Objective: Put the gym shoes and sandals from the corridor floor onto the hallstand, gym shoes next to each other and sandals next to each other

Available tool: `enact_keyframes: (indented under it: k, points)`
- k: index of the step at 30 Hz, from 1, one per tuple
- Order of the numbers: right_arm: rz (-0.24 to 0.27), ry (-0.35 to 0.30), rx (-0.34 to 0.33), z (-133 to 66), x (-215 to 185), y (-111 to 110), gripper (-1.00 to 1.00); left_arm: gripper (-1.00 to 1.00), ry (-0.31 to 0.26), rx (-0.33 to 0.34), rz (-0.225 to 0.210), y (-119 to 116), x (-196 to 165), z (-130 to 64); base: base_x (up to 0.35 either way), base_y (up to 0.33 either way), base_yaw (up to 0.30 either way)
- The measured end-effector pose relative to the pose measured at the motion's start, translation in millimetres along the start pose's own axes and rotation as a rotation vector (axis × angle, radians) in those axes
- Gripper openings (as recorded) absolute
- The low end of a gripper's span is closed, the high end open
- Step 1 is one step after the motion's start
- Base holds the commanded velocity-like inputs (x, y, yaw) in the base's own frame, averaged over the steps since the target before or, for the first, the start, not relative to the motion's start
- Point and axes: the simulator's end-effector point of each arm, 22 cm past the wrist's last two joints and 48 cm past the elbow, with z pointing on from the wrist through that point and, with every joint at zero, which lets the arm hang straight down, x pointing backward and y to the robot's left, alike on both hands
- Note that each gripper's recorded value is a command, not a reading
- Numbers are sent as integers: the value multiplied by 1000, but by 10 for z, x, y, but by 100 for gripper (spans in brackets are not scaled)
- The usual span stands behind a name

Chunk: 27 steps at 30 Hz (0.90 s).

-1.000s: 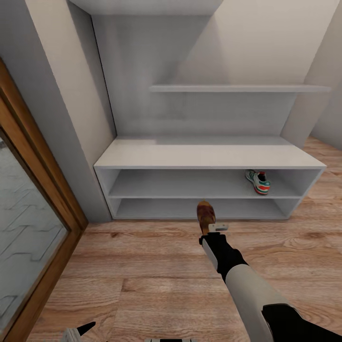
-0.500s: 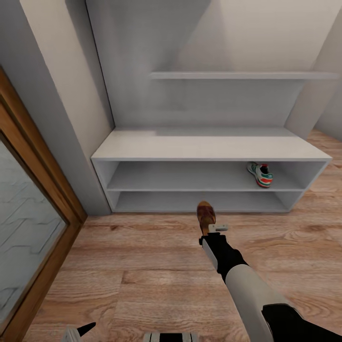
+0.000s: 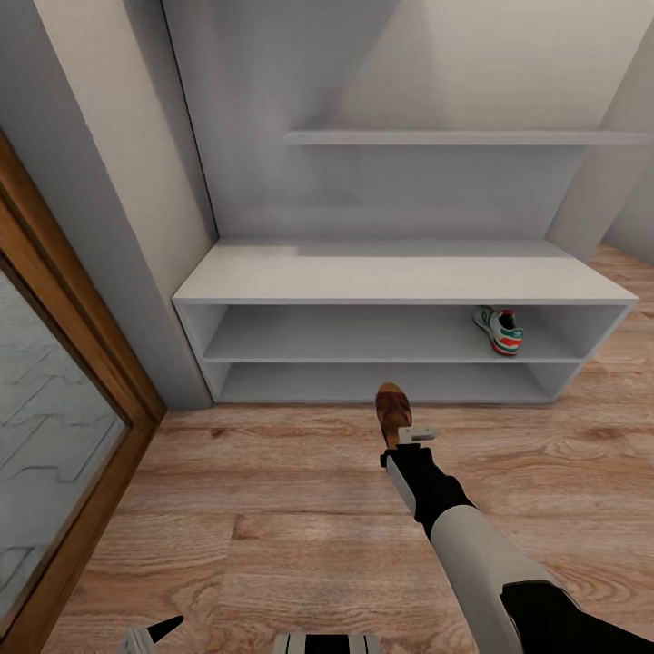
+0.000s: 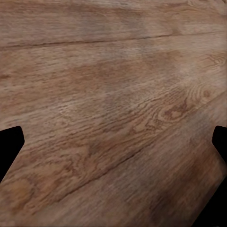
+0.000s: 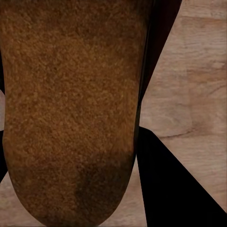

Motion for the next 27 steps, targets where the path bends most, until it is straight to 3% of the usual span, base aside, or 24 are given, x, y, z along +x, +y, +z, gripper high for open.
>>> enact_keyframes:
  k: [4,10,16,27]
  points:
    - [-8,-22,-4,-29,-87,19,-100,100,0,2,0,-5,1,2,0,0,0]
    - [17,-142,-3,-235,-617,-34,-100,100,14,24,5,-78,38,37,132,10,0]
    - [19,-147,-5,-247,-639,-29,-100,100,18,28,6,-94,46,44,259,85,0]
    - [19,-146,-5,-243,-633,-28,-100,100,17,27,5,-91,46,45,101,15,0]
